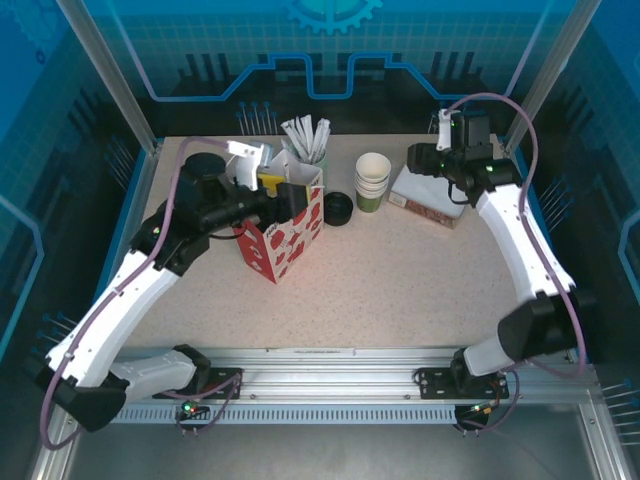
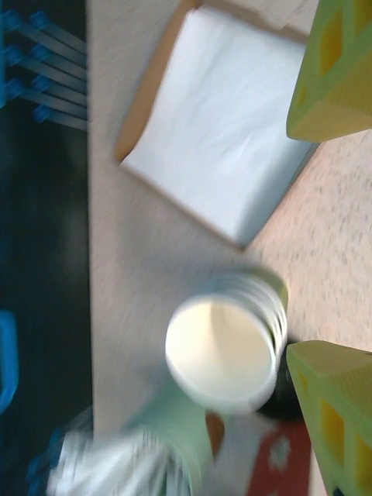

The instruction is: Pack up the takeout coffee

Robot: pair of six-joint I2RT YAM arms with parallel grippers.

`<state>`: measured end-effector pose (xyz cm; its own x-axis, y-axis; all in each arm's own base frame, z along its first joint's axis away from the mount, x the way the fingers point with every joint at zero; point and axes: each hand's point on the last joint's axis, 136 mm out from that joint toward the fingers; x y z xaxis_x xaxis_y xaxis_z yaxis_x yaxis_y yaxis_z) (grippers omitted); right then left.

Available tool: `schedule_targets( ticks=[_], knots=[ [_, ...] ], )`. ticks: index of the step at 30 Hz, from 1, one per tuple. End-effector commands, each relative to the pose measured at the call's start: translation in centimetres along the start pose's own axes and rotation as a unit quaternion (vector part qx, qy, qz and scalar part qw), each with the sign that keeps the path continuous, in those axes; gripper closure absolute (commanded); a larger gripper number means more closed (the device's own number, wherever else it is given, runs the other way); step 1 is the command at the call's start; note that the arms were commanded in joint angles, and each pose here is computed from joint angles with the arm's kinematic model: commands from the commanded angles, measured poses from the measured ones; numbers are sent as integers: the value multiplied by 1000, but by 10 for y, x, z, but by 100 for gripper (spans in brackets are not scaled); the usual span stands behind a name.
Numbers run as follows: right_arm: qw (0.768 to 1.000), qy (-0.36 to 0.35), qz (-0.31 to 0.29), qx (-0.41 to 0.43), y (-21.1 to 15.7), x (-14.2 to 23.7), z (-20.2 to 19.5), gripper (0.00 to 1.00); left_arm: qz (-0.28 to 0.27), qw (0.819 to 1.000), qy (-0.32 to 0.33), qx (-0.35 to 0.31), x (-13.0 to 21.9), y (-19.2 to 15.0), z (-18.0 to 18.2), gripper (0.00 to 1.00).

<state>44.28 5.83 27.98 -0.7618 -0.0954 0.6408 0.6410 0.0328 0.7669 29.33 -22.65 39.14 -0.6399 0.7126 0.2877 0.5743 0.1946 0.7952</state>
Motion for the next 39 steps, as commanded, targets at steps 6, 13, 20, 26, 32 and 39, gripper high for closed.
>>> schedule_targets(
  ticks=[6,13,20,26,32,39],
  knots=[
    [989,-79,109,-62,-50,-103,-61,28,1,999,-37,-36,-17,13,-30,19],
    [979,-106,165,-62,-68,-162,-76,25,22,998,-45,-44,-31,7,-39,19],
    [968,-120,209,-67,-85,-204,-89,25,33,997,-46,-48,-38,-1,-41,19],
    [962,-115,238,-72,-106,-227,-92,26,42,997,-41,-51,-43,-6,-39,19],
    [958,-106,257,-70,-121,-240,-90,29,52,997,-37,-49,-49,-12,-35,19],
    [959,-97,256,-69,-121,-241,-89,42,59,996,-36,-50,-52,-15,-34,19]
  ],
)
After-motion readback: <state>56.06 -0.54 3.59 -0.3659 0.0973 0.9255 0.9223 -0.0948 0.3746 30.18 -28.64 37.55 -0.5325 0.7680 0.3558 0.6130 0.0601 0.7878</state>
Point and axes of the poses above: each hand's point on the last joint's axis, 136 mm out from that joint toward the fingers, its own x axis back along the fingers, its own z axis along the line the jaws close on, y = z × x, and after that the axes turned 6 degrees about x, right-handed
